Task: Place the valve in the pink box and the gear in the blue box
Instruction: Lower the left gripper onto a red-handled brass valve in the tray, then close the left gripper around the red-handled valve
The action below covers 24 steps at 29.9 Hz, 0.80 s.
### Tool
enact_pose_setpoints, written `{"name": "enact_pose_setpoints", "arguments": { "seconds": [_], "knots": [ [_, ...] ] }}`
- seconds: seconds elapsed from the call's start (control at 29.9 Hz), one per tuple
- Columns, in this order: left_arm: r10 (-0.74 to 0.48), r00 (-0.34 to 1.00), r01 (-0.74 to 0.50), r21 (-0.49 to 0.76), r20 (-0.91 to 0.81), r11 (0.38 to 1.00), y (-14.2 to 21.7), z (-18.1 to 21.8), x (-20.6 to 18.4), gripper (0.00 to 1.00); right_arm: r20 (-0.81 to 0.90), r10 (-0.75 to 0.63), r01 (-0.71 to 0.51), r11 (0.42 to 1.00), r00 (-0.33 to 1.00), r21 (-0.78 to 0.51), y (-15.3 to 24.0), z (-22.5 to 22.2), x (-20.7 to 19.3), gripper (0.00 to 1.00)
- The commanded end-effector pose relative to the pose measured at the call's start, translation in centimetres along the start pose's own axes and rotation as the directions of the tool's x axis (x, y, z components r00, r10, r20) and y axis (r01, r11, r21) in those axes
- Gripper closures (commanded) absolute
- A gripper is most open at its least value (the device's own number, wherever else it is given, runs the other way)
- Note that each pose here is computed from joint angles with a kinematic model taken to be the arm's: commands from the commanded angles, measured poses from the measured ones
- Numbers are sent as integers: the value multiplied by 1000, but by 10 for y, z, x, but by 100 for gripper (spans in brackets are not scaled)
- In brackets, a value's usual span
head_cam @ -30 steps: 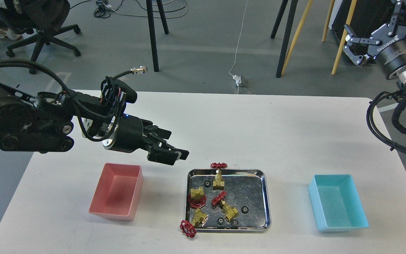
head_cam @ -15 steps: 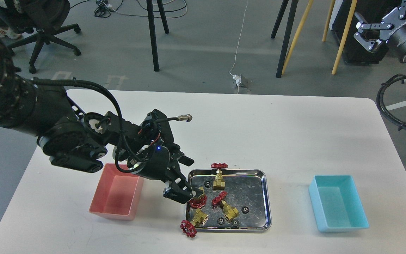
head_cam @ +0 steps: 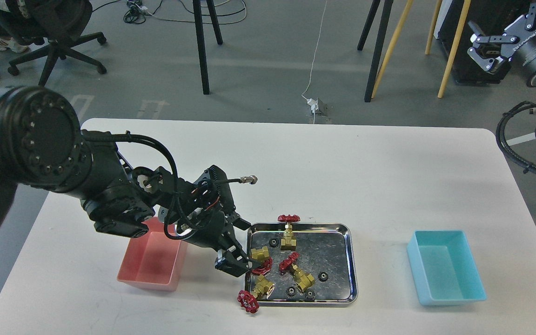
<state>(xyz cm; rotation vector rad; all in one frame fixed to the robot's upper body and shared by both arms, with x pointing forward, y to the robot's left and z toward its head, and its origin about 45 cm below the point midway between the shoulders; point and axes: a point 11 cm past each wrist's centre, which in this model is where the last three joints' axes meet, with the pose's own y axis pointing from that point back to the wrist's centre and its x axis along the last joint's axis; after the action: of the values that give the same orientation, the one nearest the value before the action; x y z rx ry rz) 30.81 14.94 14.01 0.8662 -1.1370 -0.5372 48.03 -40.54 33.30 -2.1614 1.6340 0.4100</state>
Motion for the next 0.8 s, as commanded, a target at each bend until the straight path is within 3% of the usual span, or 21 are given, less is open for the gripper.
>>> {"name": "enact_pose_setpoints", "arguments": {
  "seconds": [0.0,0.77],
  "knots": [
    [-1,1000,0,-7,-10,1000,-3,2,-4,7,4,0,0,1000,1000,-6,0,4,0,0],
    [34,999,-35,-5,-37,999,-20,0,-12,31,9,29,-28,999,1000,-33,11,18,12,0]
  ]
}}
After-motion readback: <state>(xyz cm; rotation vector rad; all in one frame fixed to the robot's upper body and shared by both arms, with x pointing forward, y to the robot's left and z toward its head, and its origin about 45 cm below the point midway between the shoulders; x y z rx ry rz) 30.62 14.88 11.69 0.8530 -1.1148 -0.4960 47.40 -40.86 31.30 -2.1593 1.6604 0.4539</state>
